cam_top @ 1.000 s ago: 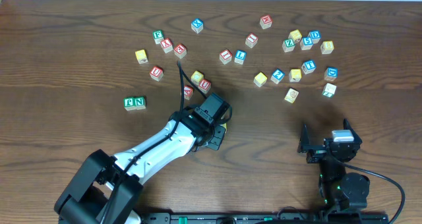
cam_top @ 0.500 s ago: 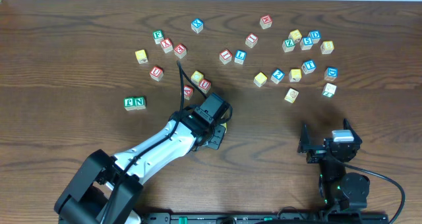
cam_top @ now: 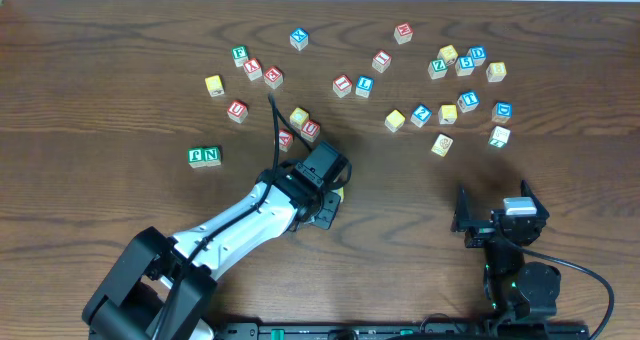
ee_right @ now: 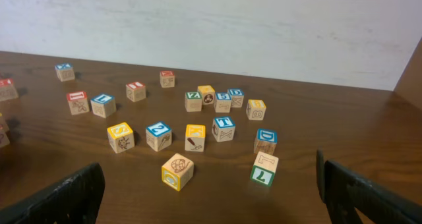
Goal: Spell out ROBOT
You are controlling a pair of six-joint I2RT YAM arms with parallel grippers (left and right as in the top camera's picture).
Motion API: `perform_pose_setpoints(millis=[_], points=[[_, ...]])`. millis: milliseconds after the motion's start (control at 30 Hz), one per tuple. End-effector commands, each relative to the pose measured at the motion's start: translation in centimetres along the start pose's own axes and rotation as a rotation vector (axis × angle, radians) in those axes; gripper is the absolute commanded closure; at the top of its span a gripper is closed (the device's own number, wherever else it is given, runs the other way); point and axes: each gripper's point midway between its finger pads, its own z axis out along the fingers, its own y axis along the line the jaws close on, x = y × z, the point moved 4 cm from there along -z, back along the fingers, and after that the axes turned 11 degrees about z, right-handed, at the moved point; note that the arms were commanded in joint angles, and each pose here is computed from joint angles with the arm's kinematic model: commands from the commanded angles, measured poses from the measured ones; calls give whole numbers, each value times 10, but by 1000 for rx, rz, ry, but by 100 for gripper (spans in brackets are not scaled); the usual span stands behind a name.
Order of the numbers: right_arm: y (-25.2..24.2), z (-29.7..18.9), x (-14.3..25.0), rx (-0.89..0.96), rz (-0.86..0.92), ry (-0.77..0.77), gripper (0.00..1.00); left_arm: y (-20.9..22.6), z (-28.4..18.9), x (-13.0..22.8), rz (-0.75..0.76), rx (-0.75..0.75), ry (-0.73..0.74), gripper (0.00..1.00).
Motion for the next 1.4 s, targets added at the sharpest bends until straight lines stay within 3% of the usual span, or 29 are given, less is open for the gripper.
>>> perform_pose_setpoints(millis=[0, 167, 400, 500, 667, 967, 1133, 1367], points=[[-2, 0, 0, 15, 9, -1, 1, -8, 2, 10, 8, 58, 52, 92], [-2, 0, 0, 15, 9, -1, 1, -14, -16, 8, -28, 96, 25, 92], [-2, 0, 0, 15, 9, -1, 1, -1, -109, -21, -44, 45, -262, 93], [-2, 0, 0, 15, 9, -1, 1, 30, -146, -17, -118, -66, -374, 93], [-2, 0, 0, 15, 9, -1, 1, 106, -185, 15, -329, -246, -426, 92], [-2, 0, 0, 15, 10, -1, 1, 163, -176, 19, -343, -107, -453, 92], [-2, 0, 0, 15, 9, -1, 1, 166, -156, 17, -256, 60, -442, 93], [-2, 0, 0, 15, 10, -1, 1, 161, -140, 16, -157, 168, -429, 92]])
